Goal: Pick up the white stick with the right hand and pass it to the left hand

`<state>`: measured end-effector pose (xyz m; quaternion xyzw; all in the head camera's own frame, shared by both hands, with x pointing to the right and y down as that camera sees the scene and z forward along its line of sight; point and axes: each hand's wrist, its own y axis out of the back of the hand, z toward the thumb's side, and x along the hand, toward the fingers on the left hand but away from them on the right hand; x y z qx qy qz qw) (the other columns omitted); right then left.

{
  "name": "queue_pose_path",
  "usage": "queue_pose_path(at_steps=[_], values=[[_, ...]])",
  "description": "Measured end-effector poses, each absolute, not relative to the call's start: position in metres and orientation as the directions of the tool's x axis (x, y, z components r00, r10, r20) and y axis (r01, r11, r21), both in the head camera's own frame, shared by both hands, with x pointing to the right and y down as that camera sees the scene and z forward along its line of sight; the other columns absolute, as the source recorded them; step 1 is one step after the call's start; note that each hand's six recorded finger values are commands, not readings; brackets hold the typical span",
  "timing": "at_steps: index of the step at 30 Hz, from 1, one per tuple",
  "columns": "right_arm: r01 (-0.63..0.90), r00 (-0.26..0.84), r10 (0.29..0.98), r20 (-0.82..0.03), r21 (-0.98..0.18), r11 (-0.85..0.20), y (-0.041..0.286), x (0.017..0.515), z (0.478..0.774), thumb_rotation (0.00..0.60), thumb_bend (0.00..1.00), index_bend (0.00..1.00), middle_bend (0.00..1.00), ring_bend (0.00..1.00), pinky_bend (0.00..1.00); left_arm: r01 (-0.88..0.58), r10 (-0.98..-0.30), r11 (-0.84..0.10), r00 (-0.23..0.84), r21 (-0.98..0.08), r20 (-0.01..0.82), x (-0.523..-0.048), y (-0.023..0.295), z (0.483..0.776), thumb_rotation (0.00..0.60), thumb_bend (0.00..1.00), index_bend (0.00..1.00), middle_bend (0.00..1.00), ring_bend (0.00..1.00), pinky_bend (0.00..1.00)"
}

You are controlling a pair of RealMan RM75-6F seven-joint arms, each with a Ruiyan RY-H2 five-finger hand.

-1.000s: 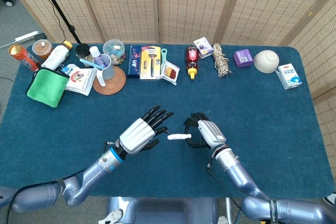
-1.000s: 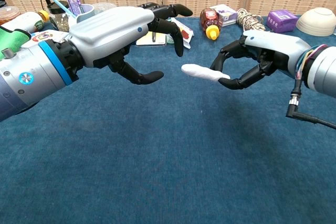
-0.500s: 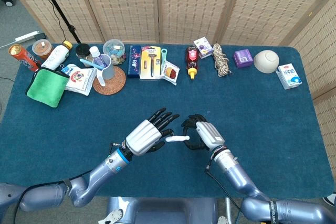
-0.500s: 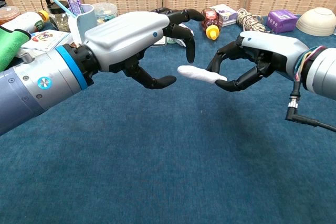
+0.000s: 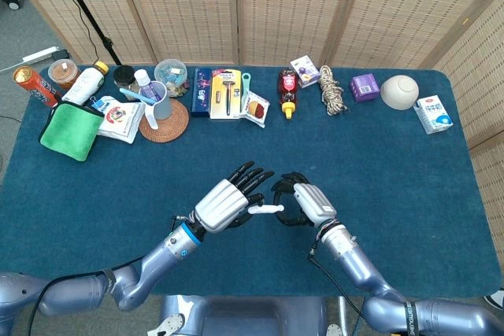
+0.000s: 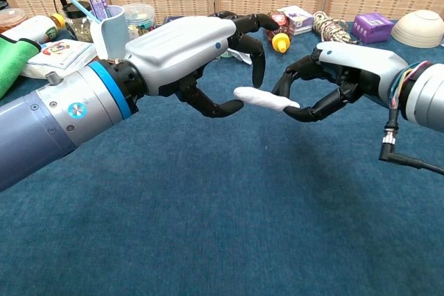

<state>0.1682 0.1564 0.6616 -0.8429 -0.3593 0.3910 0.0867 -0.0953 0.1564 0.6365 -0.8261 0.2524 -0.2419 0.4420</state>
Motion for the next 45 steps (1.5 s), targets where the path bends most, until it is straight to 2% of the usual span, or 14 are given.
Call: queue_pose_path(at_steps=[29, 45], values=[[0.54, 0.445, 0.668, -0.596, -0.417, -0.732, 0.157, 0.168, 0.661, 0.6, 0.42, 0.64, 0.31, 0.12, 0.0, -0.229, -0.648, -0.497, 0.74, -0.837, 0.182, -0.081, 0.157, 0.64, 0.6, 0.35, 0.66, 0.17, 0.16, 0.05], [0.538, 0.446, 0.667, -0.597, -0.416, -0.733, 0.158, 0.168, 0.662, 0.6, 0.42, 0.65, 0.31, 0.13, 0.0, -0.231, -0.652, -0.5, 0.735, -0.835, 0.187, -0.084, 0.155, 0.642, 0.6, 0.35, 0.66, 0.17, 0.17, 0.05]])
